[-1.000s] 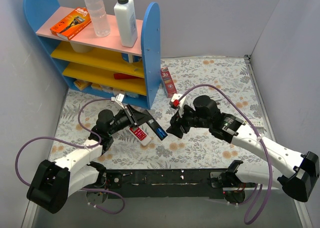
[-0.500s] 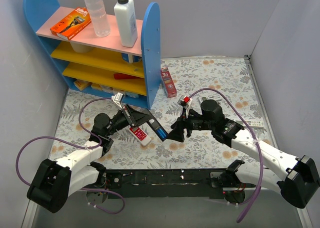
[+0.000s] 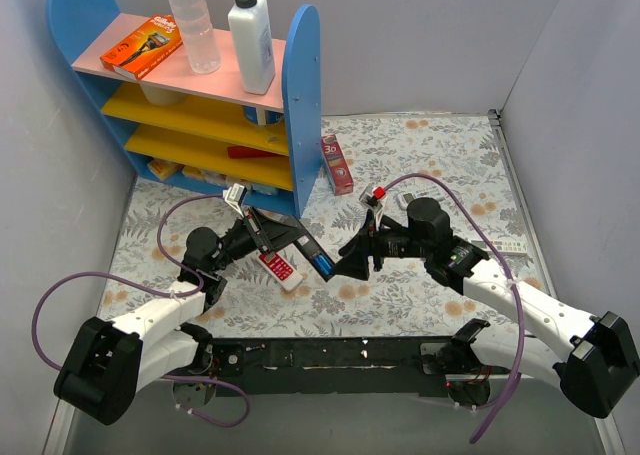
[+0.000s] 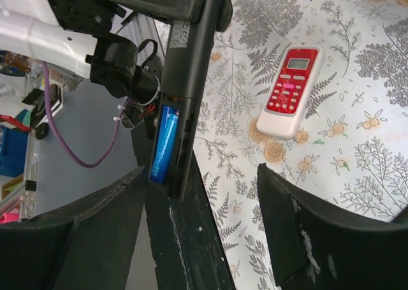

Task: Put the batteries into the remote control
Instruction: Adjust the battery in the remote control.

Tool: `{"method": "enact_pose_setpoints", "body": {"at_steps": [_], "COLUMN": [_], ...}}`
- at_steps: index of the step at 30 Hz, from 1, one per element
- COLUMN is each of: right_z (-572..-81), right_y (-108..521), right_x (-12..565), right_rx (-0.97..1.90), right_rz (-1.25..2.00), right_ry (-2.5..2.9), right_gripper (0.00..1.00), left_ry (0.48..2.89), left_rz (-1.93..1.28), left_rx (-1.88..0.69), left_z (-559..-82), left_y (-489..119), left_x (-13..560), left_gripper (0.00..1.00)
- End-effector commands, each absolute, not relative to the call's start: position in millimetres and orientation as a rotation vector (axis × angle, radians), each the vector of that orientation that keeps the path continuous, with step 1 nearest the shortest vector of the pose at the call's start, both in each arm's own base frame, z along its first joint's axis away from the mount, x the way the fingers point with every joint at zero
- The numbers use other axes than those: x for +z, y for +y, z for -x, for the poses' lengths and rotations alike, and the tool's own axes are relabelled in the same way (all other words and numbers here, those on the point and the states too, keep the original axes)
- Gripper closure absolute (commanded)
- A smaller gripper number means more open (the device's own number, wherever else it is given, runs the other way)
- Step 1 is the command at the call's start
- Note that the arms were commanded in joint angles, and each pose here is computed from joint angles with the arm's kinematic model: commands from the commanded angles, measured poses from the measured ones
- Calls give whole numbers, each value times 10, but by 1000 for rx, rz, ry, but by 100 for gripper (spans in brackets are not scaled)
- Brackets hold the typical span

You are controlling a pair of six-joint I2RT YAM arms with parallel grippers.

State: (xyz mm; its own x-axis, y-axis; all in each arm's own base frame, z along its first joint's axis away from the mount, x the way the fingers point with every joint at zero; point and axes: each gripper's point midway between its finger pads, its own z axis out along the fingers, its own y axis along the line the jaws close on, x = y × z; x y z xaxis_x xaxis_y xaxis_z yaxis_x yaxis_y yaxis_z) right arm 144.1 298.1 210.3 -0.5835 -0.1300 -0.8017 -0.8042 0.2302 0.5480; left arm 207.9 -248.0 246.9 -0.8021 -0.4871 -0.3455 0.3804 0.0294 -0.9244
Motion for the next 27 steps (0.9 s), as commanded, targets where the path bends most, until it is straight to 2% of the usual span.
{"method": "enact_pose_setpoints", "body": {"at_steps": [1,15,27], "right_z": [-1414,-1368,-1375], "right_y": [3036,3066,3108], "right_x": [2299,2222,2165], "right_rx": [1460,1506,1510], "right_rz": [866,881,893], "right_ry": [1786,1797,1806], "right_gripper": [24,26,47], "left_ry": [1665,1651,1636], "left_rz": [79,102,111], "left_rx": [-1852,-1860,-1875], "left_z": [-2051,-2063,-2054], "left_y": [-2476,-2467,-2455], "left_x": [2579,2640,2680], "left_gripper": [100,100,100]}}
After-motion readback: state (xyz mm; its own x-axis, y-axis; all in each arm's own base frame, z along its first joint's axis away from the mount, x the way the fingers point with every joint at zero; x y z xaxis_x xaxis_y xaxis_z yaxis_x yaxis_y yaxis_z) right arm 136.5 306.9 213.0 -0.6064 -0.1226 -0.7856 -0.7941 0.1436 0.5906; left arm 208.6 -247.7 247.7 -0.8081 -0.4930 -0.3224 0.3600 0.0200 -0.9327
